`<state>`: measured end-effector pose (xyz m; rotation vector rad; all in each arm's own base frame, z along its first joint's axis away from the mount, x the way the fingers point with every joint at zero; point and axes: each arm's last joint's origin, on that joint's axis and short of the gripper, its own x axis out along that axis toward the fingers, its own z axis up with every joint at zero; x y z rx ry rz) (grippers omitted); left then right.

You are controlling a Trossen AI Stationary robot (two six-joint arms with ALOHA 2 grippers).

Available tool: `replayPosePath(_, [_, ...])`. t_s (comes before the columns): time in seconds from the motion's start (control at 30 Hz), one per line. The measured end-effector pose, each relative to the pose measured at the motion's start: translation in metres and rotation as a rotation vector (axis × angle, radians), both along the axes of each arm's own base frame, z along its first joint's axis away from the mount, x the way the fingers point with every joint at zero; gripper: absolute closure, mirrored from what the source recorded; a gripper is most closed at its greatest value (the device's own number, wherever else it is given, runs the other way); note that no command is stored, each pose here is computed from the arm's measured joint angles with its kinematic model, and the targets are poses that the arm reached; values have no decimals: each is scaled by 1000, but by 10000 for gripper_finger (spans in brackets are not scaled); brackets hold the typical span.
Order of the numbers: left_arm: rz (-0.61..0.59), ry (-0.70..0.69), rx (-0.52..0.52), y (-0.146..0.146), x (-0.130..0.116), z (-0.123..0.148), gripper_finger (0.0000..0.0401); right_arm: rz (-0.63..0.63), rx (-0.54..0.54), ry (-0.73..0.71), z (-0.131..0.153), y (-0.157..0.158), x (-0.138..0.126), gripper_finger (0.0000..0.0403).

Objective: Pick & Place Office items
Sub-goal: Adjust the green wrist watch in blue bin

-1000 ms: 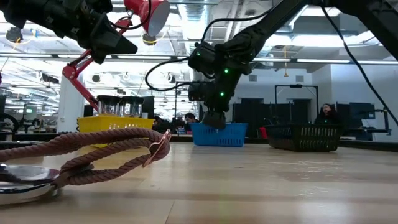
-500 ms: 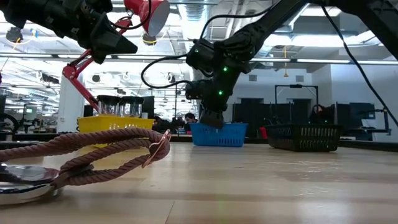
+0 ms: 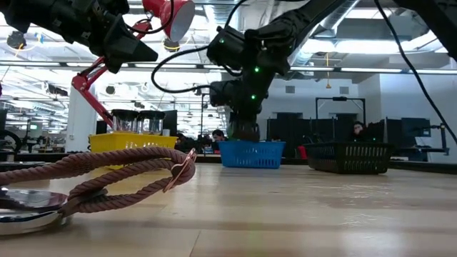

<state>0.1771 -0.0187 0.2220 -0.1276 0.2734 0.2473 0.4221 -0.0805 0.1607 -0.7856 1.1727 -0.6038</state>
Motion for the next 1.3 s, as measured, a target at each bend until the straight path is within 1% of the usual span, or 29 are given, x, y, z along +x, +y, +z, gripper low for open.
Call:
replayPosePath(0.17, [0,0,0,0,0,0,400,-6,-26,17,5,4,-2,384])
replayPosePath(0.27, [0,0,0,0,0,0,400,-20,-10,35,14,5,-10,393])
replayPosePath(0.33, [0,0,0,0,0,0,400,-45,-1,13,21,3,-13,397])
replayPosePath(0.4, [0,0,0,0,0,0,400,-79,55,35,29,0,-25,394])
replayPosePath(0.43, [0,0,0,0,0,0,400,-91,100,6,33,-2,-27,391])
replayPosePath(0.47, [0,0,0,0,0,0,400,-102,164,-39,37,-6,-28,389])
replayPosePath(0.57, [-1,0,0,0,0,0,400,-157,338,-103,41,-18,-37,390])
replayPosePath(0.67, [-3,-4,-3,-1,0,0,400,-231,428,-143,40,-34,-43,397])
replayPosePath(0.77, [-5,-3,-3,-1,0,0,400,-296,492,-169,37,-52,-50,396])
replayPosePath(0.93, [-5,-2,-3,-1,0,0,400,-342,635,-198,35,-71,-59,381])
replayPosePath(1.03, [-5,-2,-2,-1,0,0,400,-375,678,-216,34,-77,-62,383])
replayPosePath(1.13, [-5,-2,-1,-1,0,0,400,-374,725,-216,34,-79,-64,390])
replayPosePath(1.23, [-5,-2,-1,-1,0,0,400,-356,715,-207,34,-80,-64,387])
replayPosePath(1.3, [-5,-2,-1,-1,0,0,400,-338,710,-194,34,-79,-64,373])
